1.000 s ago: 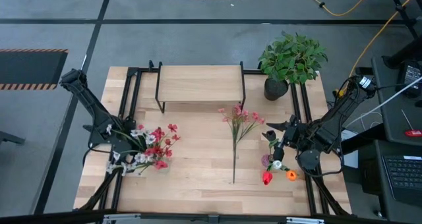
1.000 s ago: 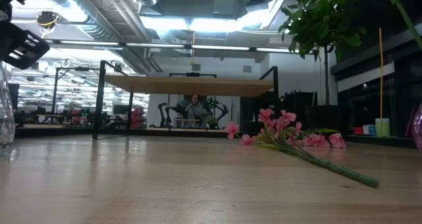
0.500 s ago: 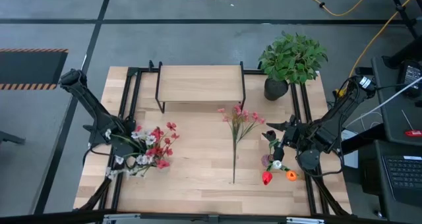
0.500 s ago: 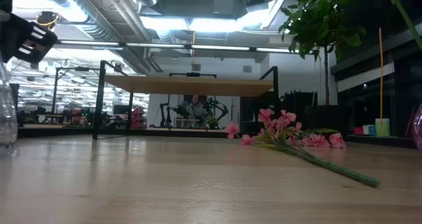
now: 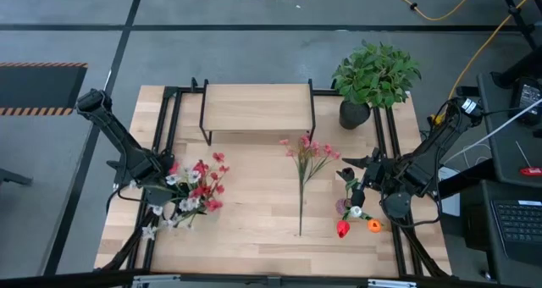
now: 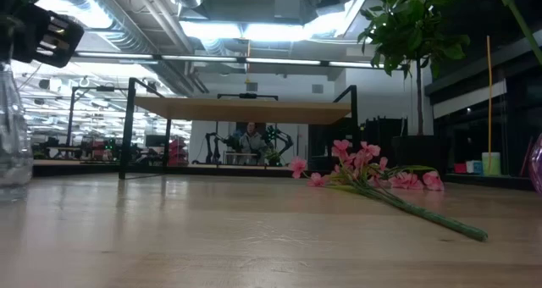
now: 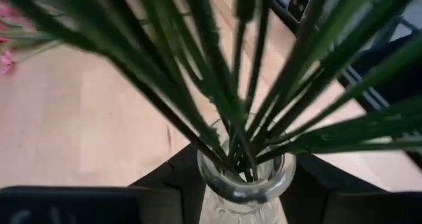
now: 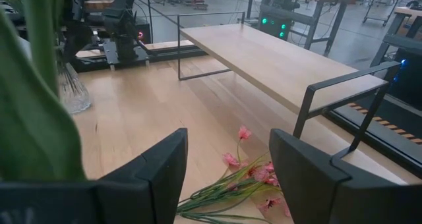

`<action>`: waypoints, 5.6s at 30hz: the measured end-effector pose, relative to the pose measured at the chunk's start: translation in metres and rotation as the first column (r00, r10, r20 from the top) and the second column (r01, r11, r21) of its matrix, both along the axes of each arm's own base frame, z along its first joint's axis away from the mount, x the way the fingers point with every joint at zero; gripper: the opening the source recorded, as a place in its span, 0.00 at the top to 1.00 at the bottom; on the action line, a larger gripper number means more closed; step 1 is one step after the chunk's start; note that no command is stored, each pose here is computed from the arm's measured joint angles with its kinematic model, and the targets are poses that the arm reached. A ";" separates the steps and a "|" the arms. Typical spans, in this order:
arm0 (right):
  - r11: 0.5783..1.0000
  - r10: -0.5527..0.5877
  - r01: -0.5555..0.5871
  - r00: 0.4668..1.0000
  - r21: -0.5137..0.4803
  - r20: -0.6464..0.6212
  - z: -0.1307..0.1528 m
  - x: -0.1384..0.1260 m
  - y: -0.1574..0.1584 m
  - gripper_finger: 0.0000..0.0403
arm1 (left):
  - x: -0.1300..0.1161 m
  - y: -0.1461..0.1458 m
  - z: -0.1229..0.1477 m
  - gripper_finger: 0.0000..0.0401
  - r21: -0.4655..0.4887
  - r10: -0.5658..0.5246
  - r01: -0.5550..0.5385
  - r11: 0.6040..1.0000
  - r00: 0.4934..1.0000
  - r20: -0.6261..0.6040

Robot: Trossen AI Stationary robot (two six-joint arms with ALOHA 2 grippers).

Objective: Pick and place flowers into a vace then onto a shelf
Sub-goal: Move the transparent vase to the middle of the table, then put the pink flowers into the transparent vase

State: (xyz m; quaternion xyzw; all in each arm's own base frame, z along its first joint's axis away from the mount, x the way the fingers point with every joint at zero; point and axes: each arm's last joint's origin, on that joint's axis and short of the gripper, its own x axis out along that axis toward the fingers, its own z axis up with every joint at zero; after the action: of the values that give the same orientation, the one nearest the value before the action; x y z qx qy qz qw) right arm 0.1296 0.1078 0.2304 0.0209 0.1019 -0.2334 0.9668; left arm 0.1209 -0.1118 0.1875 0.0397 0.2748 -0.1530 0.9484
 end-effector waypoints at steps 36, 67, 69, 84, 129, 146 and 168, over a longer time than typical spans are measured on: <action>1.000 -0.002 0.002 1.000 0.005 0.002 0.000 0.000 0.000 0.46 | 0.067 0.066 -0.006 0.75 -0.043 0.664 -0.667 0.744 0.730 0.161; 1.000 -0.006 0.006 1.000 0.009 0.000 -0.001 -0.001 -0.001 0.46 | 0.081 0.084 -0.011 0.60 0.041 0.580 -0.592 0.805 0.800 0.154; 1.000 -0.006 0.006 1.000 0.009 0.000 -0.001 -0.001 -0.001 0.46 | 0.079 0.084 -0.008 0.60 0.030 0.575 -0.586 0.810 0.803 0.158; 1.000 -0.005 0.005 1.000 0.006 -0.002 -0.001 -0.001 -0.001 0.46 | 0.062 0.080 0.006 0.60 0.029 0.549 -0.563 0.826 0.816 0.180; 1.000 -0.005 0.005 1.000 0.008 -0.001 -0.001 -0.001 -0.001 0.46 | 0.061 0.081 0.001 0.44 0.103 0.562 -0.580 0.808 0.811 0.164; 1.000 -0.005 0.005 1.000 0.008 -0.001 -0.001 -0.001 -0.001 0.46 | 0.030 0.085 0.023 0.44 0.097 0.501 -0.529 0.843 0.838 0.217; 1.000 -0.004 0.004 1.000 0.000 -0.008 -0.002 -0.001 -0.001 0.46 | -0.019 0.051 0.055 0.44 0.098 0.291 -0.362 0.927 0.859 0.422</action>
State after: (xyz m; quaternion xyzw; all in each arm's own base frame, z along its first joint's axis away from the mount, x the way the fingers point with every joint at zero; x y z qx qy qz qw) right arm 0.1287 0.1068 0.2288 0.0202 0.1056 -0.2357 0.9659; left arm 0.1018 -0.0608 0.2429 0.1053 0.0902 0.0462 0.9893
